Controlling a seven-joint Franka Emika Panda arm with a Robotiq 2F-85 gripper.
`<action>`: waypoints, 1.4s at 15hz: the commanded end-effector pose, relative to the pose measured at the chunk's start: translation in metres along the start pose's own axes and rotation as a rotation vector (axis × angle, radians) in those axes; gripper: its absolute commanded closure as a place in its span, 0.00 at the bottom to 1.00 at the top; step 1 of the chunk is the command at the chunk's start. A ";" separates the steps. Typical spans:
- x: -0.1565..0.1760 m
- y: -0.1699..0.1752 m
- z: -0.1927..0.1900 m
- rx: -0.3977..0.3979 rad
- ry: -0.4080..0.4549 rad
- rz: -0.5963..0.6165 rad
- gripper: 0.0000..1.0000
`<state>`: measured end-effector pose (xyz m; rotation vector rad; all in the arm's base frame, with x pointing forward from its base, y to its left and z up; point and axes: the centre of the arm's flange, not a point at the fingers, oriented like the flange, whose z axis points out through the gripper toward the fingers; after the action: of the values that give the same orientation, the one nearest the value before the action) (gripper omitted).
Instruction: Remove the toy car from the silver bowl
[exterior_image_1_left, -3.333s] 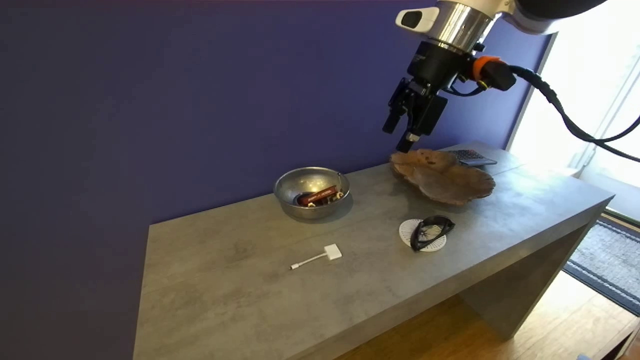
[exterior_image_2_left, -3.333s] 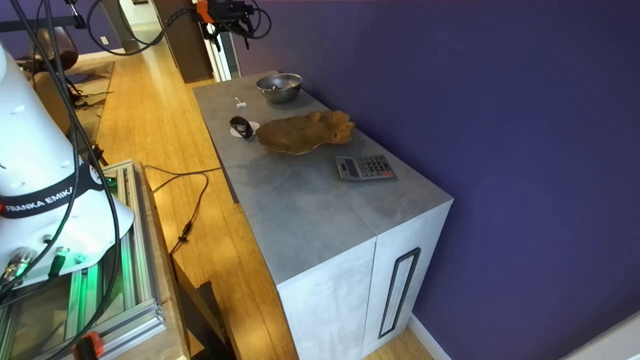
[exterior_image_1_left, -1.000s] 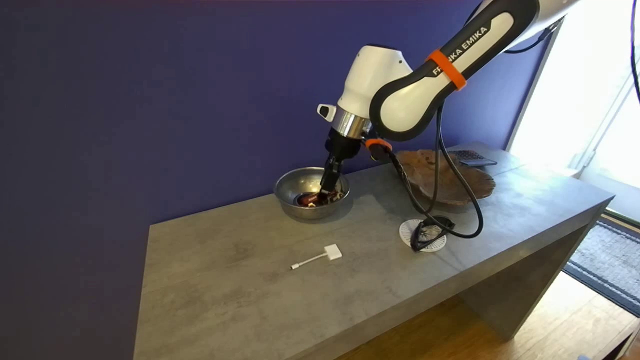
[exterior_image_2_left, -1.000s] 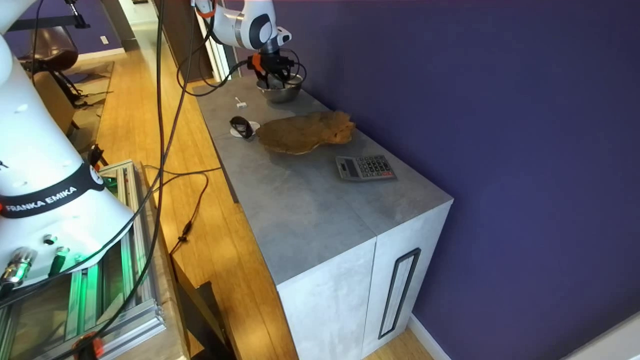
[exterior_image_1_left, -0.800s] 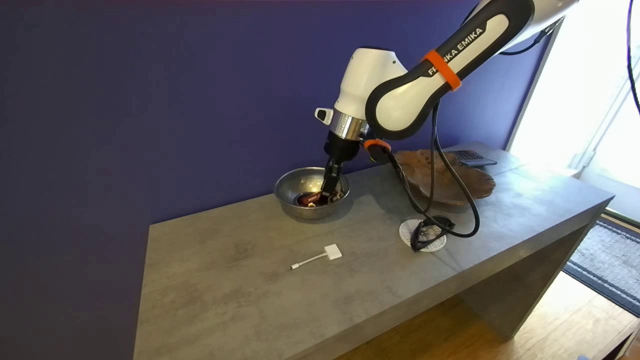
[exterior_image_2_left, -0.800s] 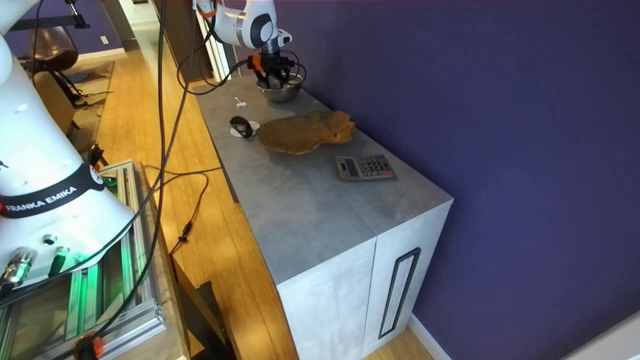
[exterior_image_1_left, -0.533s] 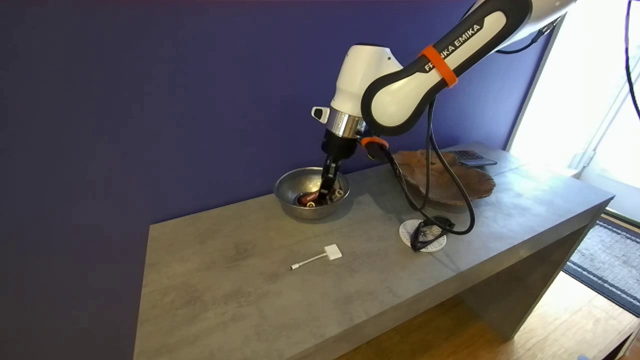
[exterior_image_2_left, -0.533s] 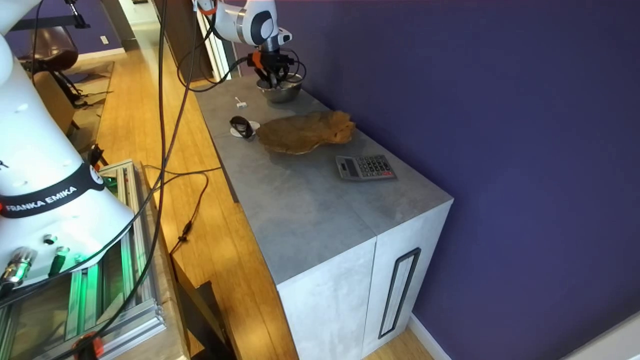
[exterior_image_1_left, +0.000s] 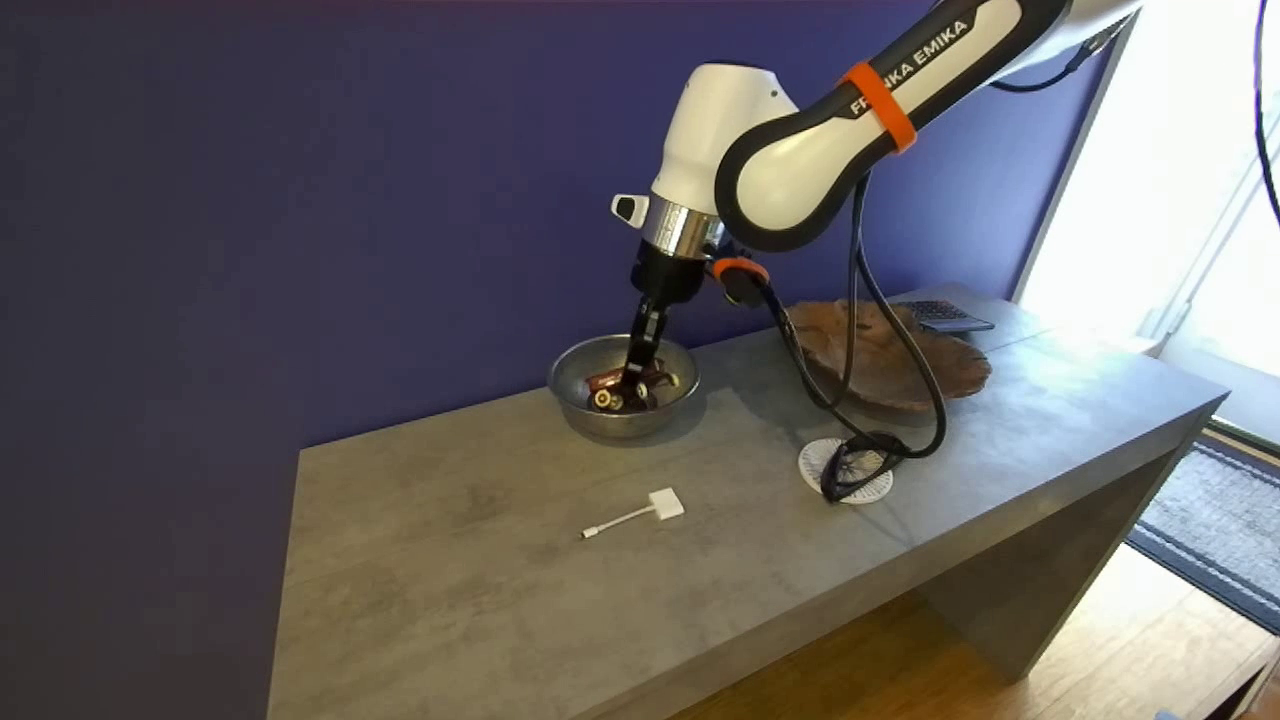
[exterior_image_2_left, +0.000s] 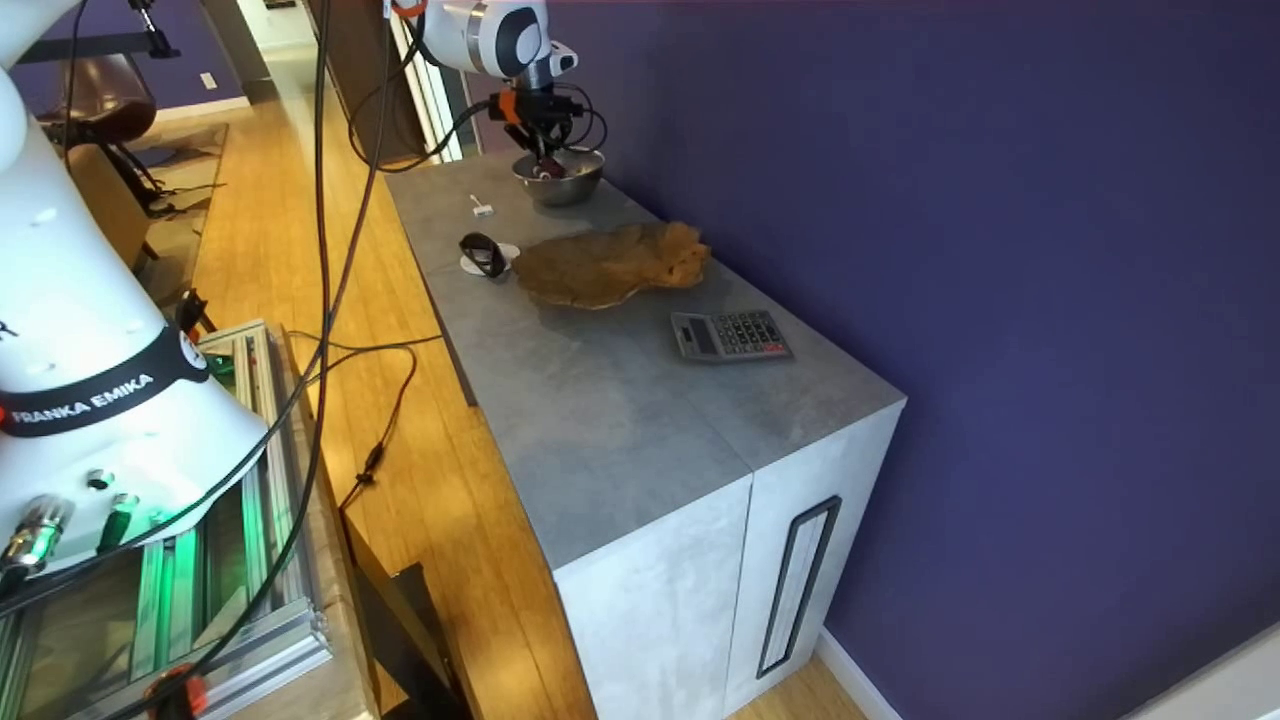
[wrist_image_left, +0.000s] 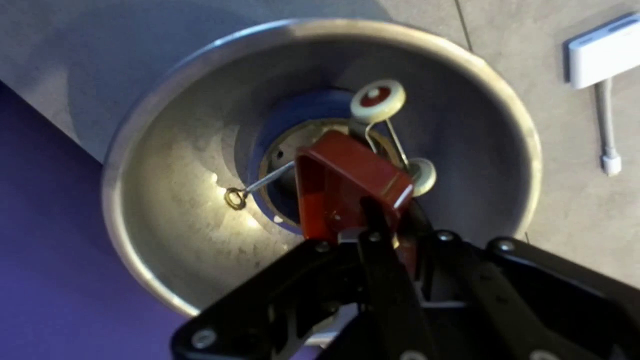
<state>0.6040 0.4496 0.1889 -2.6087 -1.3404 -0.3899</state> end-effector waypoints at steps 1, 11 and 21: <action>-0.003 -0.015 -0.056 -0.033 0.046 -0.015 0.97; -0.090 -0.016 -0.150 -0.185 0.054 0.130 0.97; -0.168 0.012 -0.174 -0.272 -0.016 0.390 0.87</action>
<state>0.4945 0.2650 0.3010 -3.0115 -0.7958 -0.5173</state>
